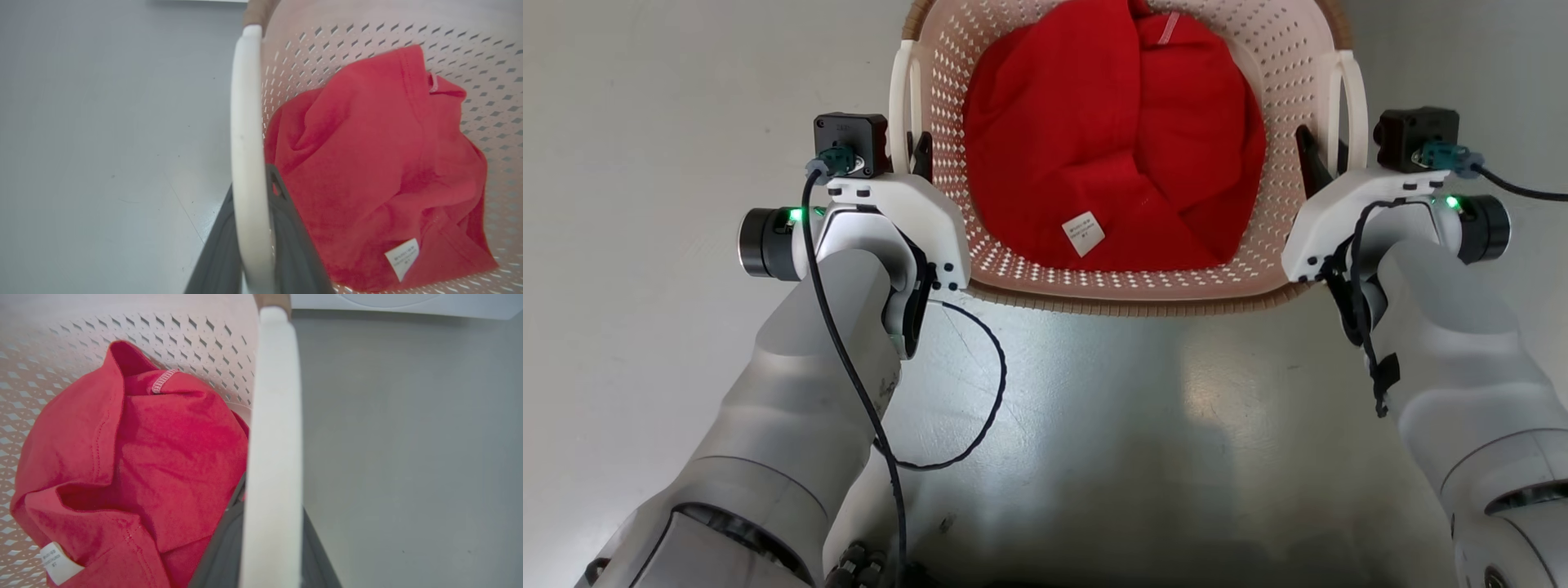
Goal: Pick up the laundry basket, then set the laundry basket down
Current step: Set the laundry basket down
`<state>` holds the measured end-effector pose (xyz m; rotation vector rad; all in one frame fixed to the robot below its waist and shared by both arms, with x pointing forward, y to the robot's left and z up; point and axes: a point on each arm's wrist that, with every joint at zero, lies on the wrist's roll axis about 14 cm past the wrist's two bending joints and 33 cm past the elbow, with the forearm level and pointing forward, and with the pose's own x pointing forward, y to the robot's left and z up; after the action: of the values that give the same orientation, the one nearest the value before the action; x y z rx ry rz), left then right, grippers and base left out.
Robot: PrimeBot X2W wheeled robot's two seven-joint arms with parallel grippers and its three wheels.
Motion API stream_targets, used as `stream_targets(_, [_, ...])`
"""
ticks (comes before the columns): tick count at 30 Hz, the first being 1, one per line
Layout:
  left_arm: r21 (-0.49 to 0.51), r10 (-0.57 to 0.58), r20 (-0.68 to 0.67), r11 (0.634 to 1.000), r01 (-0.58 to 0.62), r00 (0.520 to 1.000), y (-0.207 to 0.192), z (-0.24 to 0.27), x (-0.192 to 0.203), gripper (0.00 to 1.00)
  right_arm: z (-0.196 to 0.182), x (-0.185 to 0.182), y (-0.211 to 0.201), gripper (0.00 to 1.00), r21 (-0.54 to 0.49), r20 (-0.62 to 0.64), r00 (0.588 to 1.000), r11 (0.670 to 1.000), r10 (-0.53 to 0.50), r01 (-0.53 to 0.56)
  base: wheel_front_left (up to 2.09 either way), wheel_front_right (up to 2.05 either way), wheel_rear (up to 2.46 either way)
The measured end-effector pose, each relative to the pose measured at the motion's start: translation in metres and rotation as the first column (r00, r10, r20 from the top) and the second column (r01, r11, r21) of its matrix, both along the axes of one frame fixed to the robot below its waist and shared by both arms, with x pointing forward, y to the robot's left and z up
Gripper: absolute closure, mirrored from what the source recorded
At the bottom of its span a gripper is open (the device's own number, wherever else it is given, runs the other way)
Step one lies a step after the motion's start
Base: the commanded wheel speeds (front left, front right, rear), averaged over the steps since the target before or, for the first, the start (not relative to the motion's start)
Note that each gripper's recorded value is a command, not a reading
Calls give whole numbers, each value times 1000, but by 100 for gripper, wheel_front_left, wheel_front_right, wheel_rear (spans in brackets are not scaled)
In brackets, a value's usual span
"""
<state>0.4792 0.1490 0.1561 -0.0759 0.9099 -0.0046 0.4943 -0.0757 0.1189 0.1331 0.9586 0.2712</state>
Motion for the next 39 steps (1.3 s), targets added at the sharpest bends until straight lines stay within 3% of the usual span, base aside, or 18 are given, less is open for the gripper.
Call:
stream_targets(12, [13, -14, 10, 1000, 14, 1000, 1, -4, 6, 100, -7, -2, 1, 100, 1, 3, 1000, 1000, 3, -3, 0, 0, 0])
stream_targets(13, [15, -17, 12, 1000, 17, 1000, 1, -4, 7, 100, -7, -2, 1, 94, 1, 3, 1000, 1000, 2, -2, 0, 0, 0])
stream_targets(14, [15, -17, 13, 1000, 17, 1000, 1, -3, 8, 100, -7, -2, 0, 75, -1, 4, 1000, 1000, 3, -3, 0, 0, 0])
stream_targets(15, [18, -18, 18, 1000, 18, 1000, 2, -3, 9, 100, -8, -2, 0, 54, -6, 4, 1000, 1000, 13, -13, 0, 0, 0])
stream_targets(16, [19, -17, 24, 1000, 16, 1000, 3, -2, 10, 100, -8, -3, 0, 22, -12, 3, 1000, 1000, 22, -22, 0, 0, 0])
stream_targets(17, [19, -17, 28, 1000, 16, 999, 3, -1, 11, 100, -8, -3, -1, 0, -15, 3, 1000, 1000, 25, -25, 0, 0, 0])
stream_targets(19, [21, -18, 31, 1000, 18, 999, 3, 0, 12, 100, -7, -2, -2, 0, -17, 7, 1000, 1000, 24, -24, 0, 0, 0])
stream_targets(20, [22, -15, 32, 1000, 15, 999, 3, 1, 12, 93, -6, -2, -3, 0, -18, 10, 1000, 1000, 23, -22, 0, 0, 0])
stream_targets(21, [23, -14, 32, 1000, 13, 999, 4, 1, 12, 64, -5, -1, -4, 0, -18, 17, 1000, 1000, 21, -21, 0, 0, 0])
stream_targets(22, [25, -12, 32, 1000, 11, 999, 5, 1, 12, 51, -5, 0, -4, 0, -19, 19, 1000, 1000, 22, -21, 0, 0, 0])
stream_targets(23, [28, -10, 32, 1000, 9, 999, 7, 2, 12, 27, -4, 1, -4, 0, -19, 21, 1000, 1000, 23, -23, 0, 0, 0])
stream_targets(25, [35, -8, 33, 999, 7, 999, 10, 3, 13, 3, -2, 1, -4, 0, -20, 25, 999, 999, 29, -28, 0, 0, 0])
stream_targets(39, [40, -4, 70, 999, 1, 998, 10, 22, 21, 0, 21, 13, -5, 0, -22, 79, 996, 999, 30, -28, 0, 0, 0])
